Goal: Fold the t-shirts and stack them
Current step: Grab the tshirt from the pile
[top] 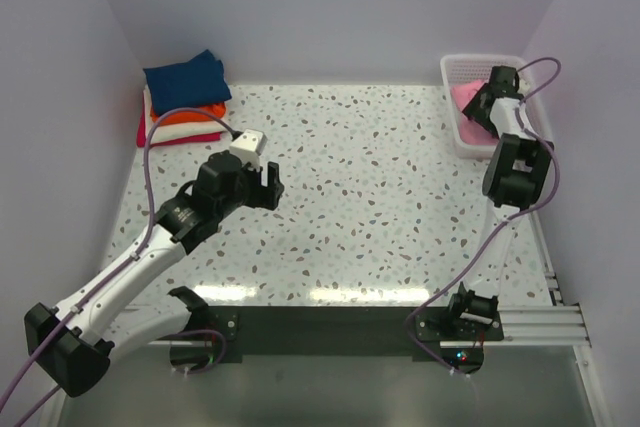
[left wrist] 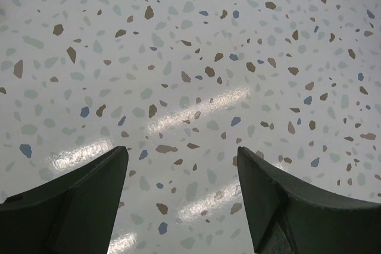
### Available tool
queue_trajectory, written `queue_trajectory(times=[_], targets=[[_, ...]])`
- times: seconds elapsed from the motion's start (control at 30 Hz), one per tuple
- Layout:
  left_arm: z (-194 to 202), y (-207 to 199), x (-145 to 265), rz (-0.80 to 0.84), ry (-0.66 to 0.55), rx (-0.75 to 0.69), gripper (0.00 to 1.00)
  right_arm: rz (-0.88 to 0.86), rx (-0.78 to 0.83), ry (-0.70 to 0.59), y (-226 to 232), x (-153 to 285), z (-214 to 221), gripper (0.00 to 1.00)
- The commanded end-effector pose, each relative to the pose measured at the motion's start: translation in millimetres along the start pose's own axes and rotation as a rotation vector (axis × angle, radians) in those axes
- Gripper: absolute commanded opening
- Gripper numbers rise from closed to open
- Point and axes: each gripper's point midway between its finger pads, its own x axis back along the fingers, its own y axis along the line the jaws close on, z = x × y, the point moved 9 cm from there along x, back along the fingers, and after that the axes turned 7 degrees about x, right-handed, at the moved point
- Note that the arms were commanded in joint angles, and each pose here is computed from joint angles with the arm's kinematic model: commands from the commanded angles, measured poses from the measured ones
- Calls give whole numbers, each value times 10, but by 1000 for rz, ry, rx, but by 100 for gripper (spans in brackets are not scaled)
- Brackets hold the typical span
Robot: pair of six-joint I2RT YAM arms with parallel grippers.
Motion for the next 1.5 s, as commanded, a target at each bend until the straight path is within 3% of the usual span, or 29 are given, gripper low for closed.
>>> queue_trajectory(times=[0.0, 0.13, 0.3, 0.83, 1.0, 1.13, 1.3, 1.4, 1.47], targets=[[-54, -1, -37, 16, -36, 0, 79, 27, 10, -35, -10, 67, -138, 89], [-52, 3, -49, 18, -31, 2, 79, 31, 20, -24, -8, 28, -118, 88], [-58, 2, -51, 25, -30, 5, 79, 26, 36, -20, 0, 5, -123, 78], [-44, -15, -34, 52, -25, 10, 79, 103, 106, 15, 12, 10, 181, 80], [-46, -25, -25, 65, -26, 11, 79, 102, 107, 33, 18, -8, 224, 75], [-47, -27, -21, 67, -27, 12, 79, 94, 108, 39, 23, -6, 231, 60], [-48, -24, -22, 65, -28, 13, 79, 70, 93, 34, 45, 96, 154, 20], [-52, -25, -24, 65, -28, 13, 79, 53, 73, -10, 63, 268, -6, 3], [-52, -25, -24, 65, -28, 13, 79, 30, 48, -60, 83, 459, -194, 0]])
